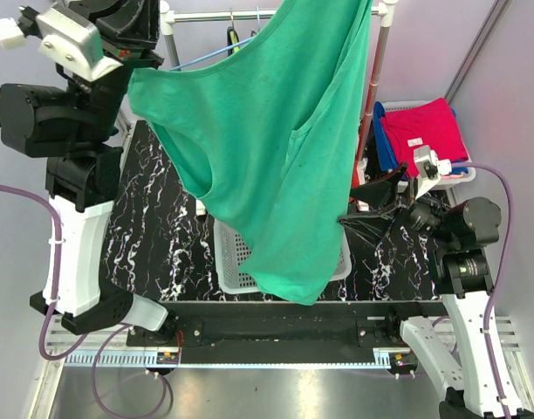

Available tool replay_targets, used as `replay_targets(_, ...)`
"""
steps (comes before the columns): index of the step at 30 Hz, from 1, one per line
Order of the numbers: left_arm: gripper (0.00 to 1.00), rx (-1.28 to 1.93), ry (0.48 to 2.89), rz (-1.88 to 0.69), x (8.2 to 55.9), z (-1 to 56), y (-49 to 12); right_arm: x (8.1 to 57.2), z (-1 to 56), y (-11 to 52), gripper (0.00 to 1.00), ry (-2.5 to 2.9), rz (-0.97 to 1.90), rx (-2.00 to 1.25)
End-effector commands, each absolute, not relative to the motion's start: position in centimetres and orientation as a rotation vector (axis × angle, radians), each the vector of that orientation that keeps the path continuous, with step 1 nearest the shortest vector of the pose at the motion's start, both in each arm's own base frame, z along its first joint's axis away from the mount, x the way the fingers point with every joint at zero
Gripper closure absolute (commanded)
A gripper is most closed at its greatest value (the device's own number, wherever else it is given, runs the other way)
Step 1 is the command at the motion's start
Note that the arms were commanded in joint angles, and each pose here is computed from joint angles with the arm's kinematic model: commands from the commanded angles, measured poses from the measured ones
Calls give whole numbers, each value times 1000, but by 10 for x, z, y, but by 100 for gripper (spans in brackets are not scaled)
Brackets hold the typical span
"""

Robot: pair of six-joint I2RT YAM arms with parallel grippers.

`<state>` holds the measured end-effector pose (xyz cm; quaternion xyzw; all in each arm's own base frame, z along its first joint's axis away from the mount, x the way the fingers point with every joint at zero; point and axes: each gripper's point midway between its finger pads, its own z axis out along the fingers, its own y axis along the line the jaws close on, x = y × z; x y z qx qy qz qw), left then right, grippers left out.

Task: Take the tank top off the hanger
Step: Pick up the hanger from the clothesline.

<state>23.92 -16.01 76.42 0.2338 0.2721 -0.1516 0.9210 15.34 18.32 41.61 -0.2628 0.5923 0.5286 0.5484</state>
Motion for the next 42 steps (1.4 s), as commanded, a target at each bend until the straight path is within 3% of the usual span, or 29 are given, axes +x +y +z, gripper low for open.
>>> replay_targets(1, 100, 400, 596, -113, 259, 762, -145, 163, 418, 182, 0, 1414, 1199, -627)
replay_targets(7, 100, 369, 717, 93, 300, 743, -132, 197, 410, 168, 0, 1469, 1042, -493)
replay_targets(10, 100, 361, 726, 137, 308, 745, -130, 201, 415, 167, 6, 1458, 1029, -495)
replay_targets(11, 100, 359, 714, 135, 305, 748, -129, 205, 416, 168, 11, 1461, 1031, -492)
replay_targets(12, 100, 369, 702, 127, 303, 750, -131, 207, 419, 168, 26, 1453, 1033, -490)
replay_targets(14, 100, 375, 691, 116, 299, 752, -132, 219, 423, 168, 43, 1456, 1033, -466)
replay_targets(15, 100, 372, 691, 106, 298, 752, -133, 222, 429, 169, 59, 1437, 1037, -457)
replay_targets(16, 100, 371, 693, 105, 298, 752, -132, 231, 430, 169, 69, 1444, 1040, -437)
replay_targets(18, 100, 369, 700, 109, 295, 750, -129, 236, 439, 169, 81, 1419, 1047, -418)
replay_targets(27, 100, 365, 710, 194, 286, 751, -113, 262, 449, 166, 71, 1407, 1032, -352)
replay_targets(29, 100, 482, 753, 155, 295, 721, -135, 259, 448, 164, 61, 1404, 1021, -346)
replay_targets(30, 100, 502, 732, 157, 275, 721, -127, 258, 446, 163, 53, 1408, 1018, -341)
replay_targets(31, 100, 585, 798, 138, 292, 685, -144, 252, 449, 162, 43, 1396, 1009, -344)
replay_targets(32, 100, 650, 818, 108, 288, 668, -152, 249, 449, 162, 26, 1390, 999, -351)
replay_targets(35, 100, 747, 921, 15, 271, 615, -157, 239, 455, 159, 13, 1371, 978, -362)
replay_targets(38, 100, 821, 1022, -86, 263, 562, -168, 234, 455, 157, 11, 1380, 966, -358)
replay_targets(42, 100, 846, 1069, -182, 247, 538, -174, 236, 447, 158, 10, 1410, 972, -354)
